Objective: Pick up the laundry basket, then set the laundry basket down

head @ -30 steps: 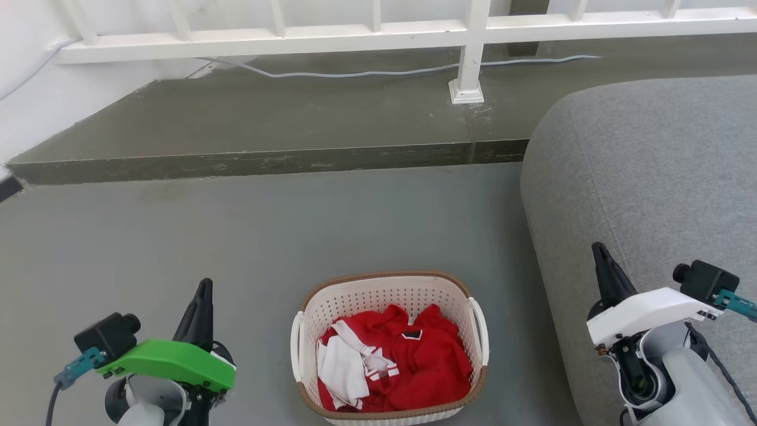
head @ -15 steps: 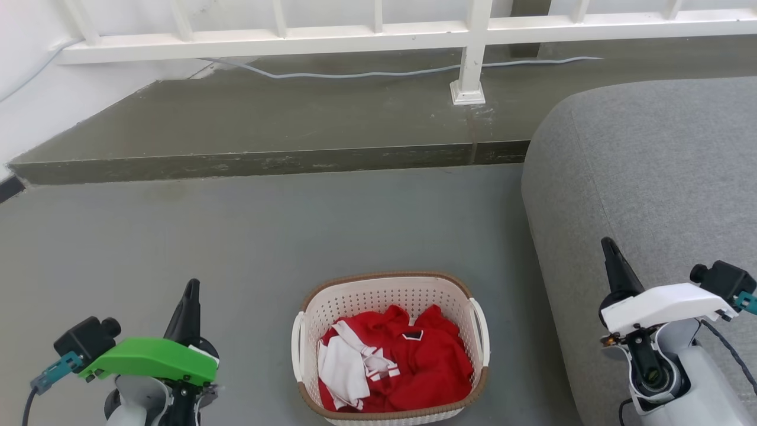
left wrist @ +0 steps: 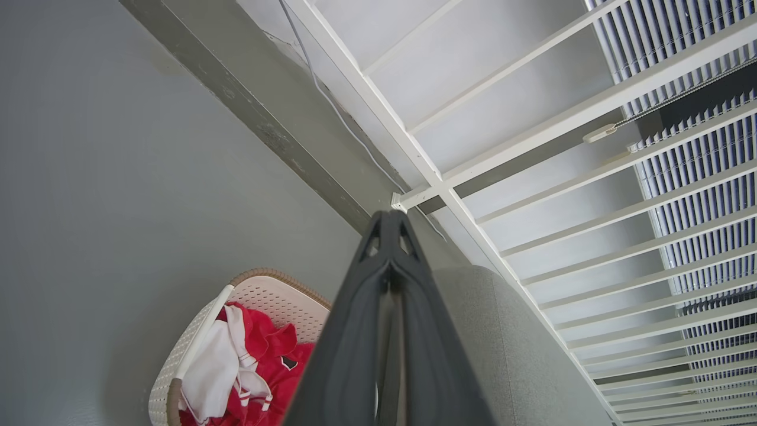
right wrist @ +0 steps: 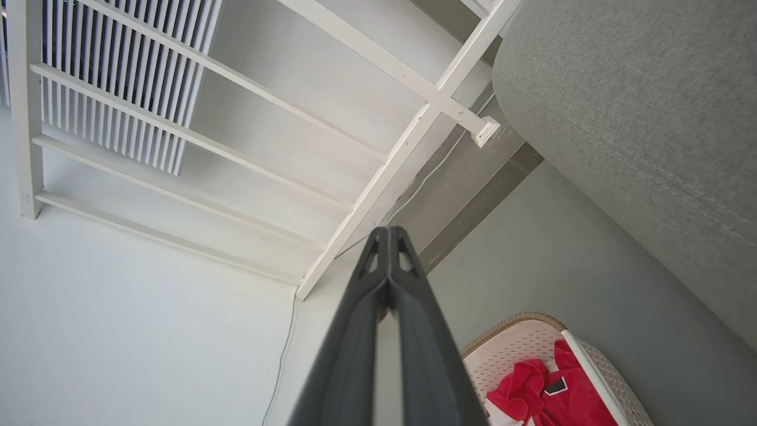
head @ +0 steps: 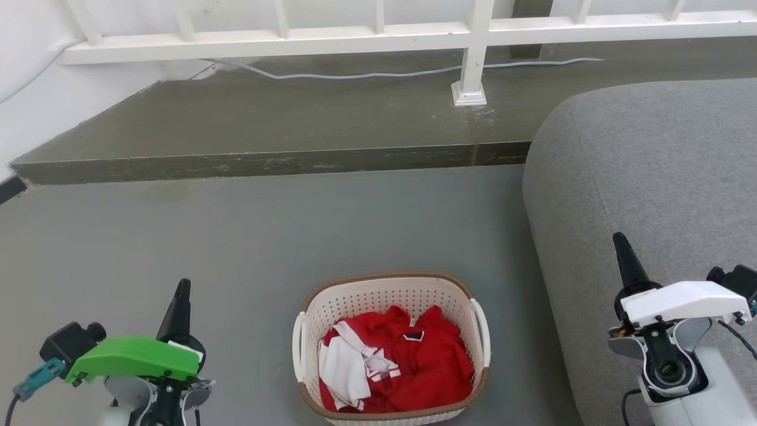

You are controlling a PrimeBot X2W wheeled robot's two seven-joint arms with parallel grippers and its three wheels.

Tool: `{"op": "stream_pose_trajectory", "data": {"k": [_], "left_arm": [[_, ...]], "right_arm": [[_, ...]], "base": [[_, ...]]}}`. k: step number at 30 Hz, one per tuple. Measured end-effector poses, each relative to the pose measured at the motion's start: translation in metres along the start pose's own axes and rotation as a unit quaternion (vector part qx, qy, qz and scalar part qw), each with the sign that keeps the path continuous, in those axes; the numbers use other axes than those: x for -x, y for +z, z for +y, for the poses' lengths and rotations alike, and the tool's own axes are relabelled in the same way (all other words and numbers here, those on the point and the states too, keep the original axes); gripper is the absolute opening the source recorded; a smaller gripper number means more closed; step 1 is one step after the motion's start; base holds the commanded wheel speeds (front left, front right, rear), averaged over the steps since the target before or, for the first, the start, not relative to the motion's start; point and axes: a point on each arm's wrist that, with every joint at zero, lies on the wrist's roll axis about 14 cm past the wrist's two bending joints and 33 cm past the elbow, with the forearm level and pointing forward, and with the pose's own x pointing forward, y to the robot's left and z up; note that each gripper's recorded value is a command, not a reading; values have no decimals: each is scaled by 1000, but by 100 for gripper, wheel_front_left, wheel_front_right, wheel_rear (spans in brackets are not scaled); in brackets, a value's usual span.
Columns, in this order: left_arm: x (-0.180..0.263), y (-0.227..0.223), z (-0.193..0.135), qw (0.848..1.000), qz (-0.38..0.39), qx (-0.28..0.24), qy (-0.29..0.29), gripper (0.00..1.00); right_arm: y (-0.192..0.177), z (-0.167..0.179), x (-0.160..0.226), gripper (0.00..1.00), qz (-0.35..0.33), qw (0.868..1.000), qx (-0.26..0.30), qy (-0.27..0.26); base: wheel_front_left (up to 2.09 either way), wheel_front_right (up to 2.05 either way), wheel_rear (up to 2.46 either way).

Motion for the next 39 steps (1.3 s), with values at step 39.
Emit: {"op": "stream_pose_trajectory", "data": {"k": [39], "left_arm": [[3,30,6,976,-29,215,-7,0]], "right_arm": [[26,2,3,0,-29,967,-251,23]], "base": [[0,0,0]]}}
